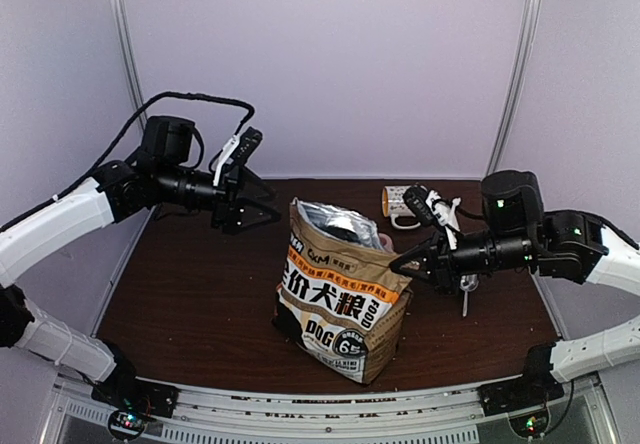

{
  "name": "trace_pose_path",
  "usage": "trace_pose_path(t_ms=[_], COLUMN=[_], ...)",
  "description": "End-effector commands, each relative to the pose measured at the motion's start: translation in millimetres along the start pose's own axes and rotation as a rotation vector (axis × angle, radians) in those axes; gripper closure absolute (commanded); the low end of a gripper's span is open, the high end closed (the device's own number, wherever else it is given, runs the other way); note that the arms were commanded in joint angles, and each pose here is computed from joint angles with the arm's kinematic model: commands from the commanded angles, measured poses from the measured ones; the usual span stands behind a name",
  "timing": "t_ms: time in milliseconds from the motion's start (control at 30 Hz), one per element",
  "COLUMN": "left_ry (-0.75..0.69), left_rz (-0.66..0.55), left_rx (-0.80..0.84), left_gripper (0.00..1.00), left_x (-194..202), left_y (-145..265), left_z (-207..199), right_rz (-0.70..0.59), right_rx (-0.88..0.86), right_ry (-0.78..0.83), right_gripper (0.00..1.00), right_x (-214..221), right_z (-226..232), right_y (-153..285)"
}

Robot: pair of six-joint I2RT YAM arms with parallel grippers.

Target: Serve the pet food

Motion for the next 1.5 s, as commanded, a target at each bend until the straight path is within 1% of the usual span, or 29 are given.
trace_pose_path(t_ms=[0,33,100,167,300,433,600,733,867,967,1067,1167,1267,1367,1467], left_ry=[-0.030,-0.028,-0.026,-0.022,0.018,0.026,0.056,0.066,0.033,-0.018,-0.063,-0.091,-0.088,-0.089,-0.094], left_rz=[0.011,0.017,0.026,0.032,0.069,0.084,0.101,0.088,0.031,-0.009,-0.019,-0.004,0.028,0.046,0.021], left_rx=[0.095,0.114,0.133,0.139,0.194,0.239,0.311,0.347,0.325,0.258,0.174,0.118,0.099,0.050,-0.011], left_gripper=[0.39,0.44,0.51,0.54,0.55,0.64,0.79,0.99,1.00,1.00,1.00,1.00,1.00,1.00,1.00], left_x=[-11.5,-11.5,-10.5,-9.1,2.5,7.0,10.0,7.7,-4.2,-12.5,-14.0,-10.0,-0.1,12.5,21.6], left_y=[-15.1,-18.1,-22.8,-26.4,-37.4,-45.0,-53.6,-51.1,-33.1,-11.9,9.2,26.9,34.6,38.3,39.3], left_z=[-1.3,-0.9,0.8,3.8,7.1,1.8,-3.9,-12.8,-26.5,-37.4,-46.5,-54.6,-58.8,-54.9,-47.1], right_rz=[-0.160,-0.165,-0.169,-0.174,-0.184,-0.177,-0.180,-0.169,-0.154,-0.131,-0.106,-0.087,-0.070,-0.059,-0.054], right_rx=[-0.090,-0.096,-0.096,-0.094,-0.096,-0.096,-0.074,-0.042,-0.005,0.032,0.068,0.100,0.144,0.203,0.235], right_ry=[0.027,0.025,0.024,0.023,0.025,0.026,0.022,0.018,0.025,0.036,0.049,0.059,0.057,0.040,0.020], right_gripper=[1.00,1.00,1.00,1.00,1.00,1.00,1.00,1.00,1.00,1.00,1.00,1.00,1.00,1.00,1.00], right_x=[-28.3,-29.0,-29.7,-30.9,-34.0,-32.3,-32.2,-32.9,-36.4,-38.3,-38.2,-37.3,-33.0,-26.5,-20.0], right_z=[8.9,9.3,8.7,7.8,7.8,7.7,4.8,0.4,-3.2,-6.6,-10.2,-13.9,-21.3,-32.7,-40.7], right_y=[11.4,11.9,12.7,13.7,15.8,15.2,16.7,18.8,25.6,32.8,40.7,47.0,46.8,42.7,38.1])
Point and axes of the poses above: each gripper's point midway between its finger pads, its own y axis back along the fingers, its own z axis along the line the jaws close on, x = y × z, the point moved 3 cm from there along y, back along the fingers, and after that the axes turned 9 degrees about y, right-handed, at the moved point
